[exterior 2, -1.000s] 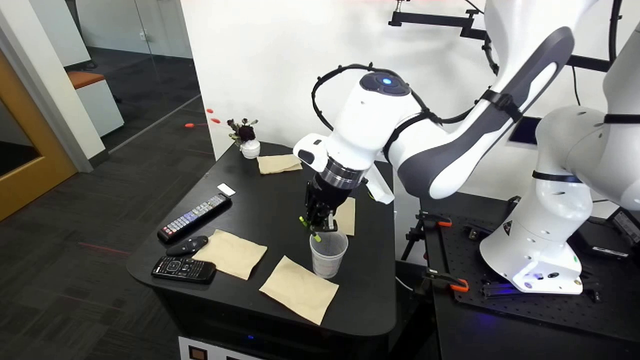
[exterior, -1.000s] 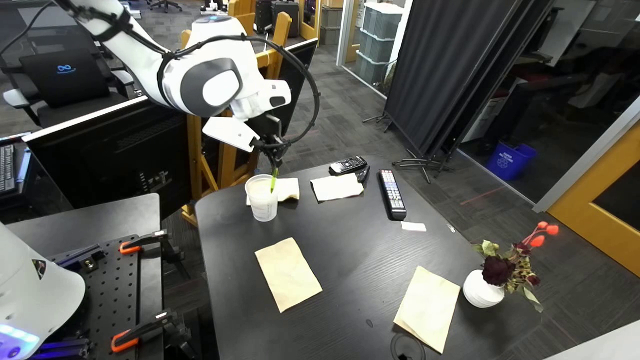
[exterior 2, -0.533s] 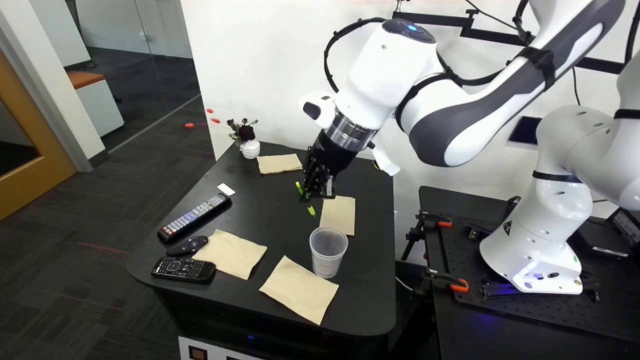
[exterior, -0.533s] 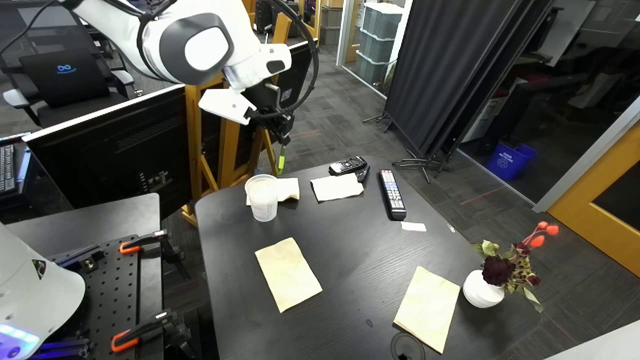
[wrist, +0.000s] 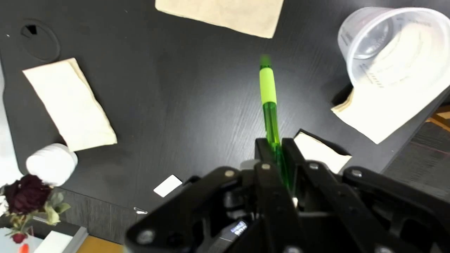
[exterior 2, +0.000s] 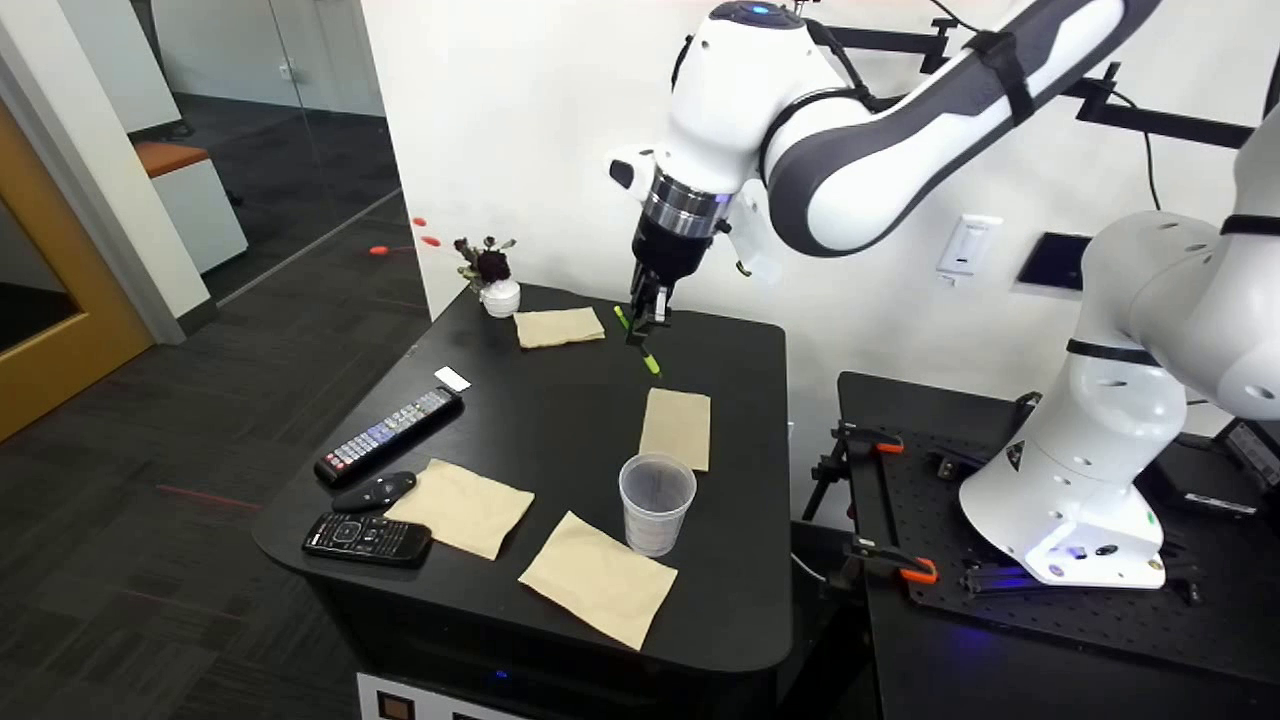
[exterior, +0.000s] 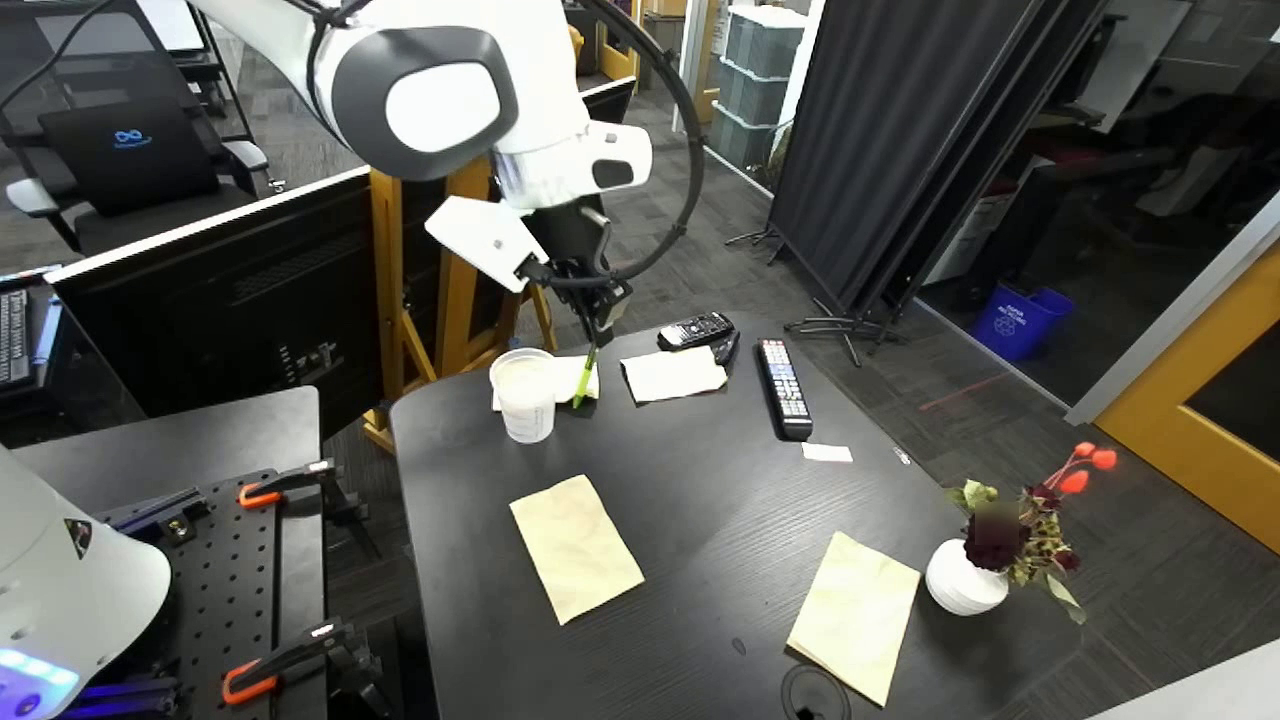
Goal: Remove the pen from the cup and place it on the table
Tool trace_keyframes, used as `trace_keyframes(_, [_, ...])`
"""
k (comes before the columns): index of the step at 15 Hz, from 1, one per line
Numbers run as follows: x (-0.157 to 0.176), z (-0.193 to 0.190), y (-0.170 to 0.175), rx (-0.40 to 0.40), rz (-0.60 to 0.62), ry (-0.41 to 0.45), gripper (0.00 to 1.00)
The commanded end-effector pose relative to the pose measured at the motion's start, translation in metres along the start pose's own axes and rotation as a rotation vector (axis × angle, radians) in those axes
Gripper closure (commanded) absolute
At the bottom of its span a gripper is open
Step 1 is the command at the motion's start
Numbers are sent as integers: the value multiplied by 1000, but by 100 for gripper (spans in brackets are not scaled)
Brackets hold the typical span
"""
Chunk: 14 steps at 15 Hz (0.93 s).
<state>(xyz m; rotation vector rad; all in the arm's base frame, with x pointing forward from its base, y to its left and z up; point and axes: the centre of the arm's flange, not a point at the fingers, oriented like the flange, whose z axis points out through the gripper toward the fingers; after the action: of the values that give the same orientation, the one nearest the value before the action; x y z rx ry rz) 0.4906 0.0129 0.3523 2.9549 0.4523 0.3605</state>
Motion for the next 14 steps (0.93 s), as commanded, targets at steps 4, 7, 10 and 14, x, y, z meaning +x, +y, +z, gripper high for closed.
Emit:
trace_keyframes(4, [0,37,91,-2,25,-82,97])
trace_keyframes(7, [-4,64,121,9,29,-119,97])
trace_keyframes(10, [-10,90,145,4,40,-168,97])
trace_keyframes(14, [-25,121,176,-2,92,-242,97])
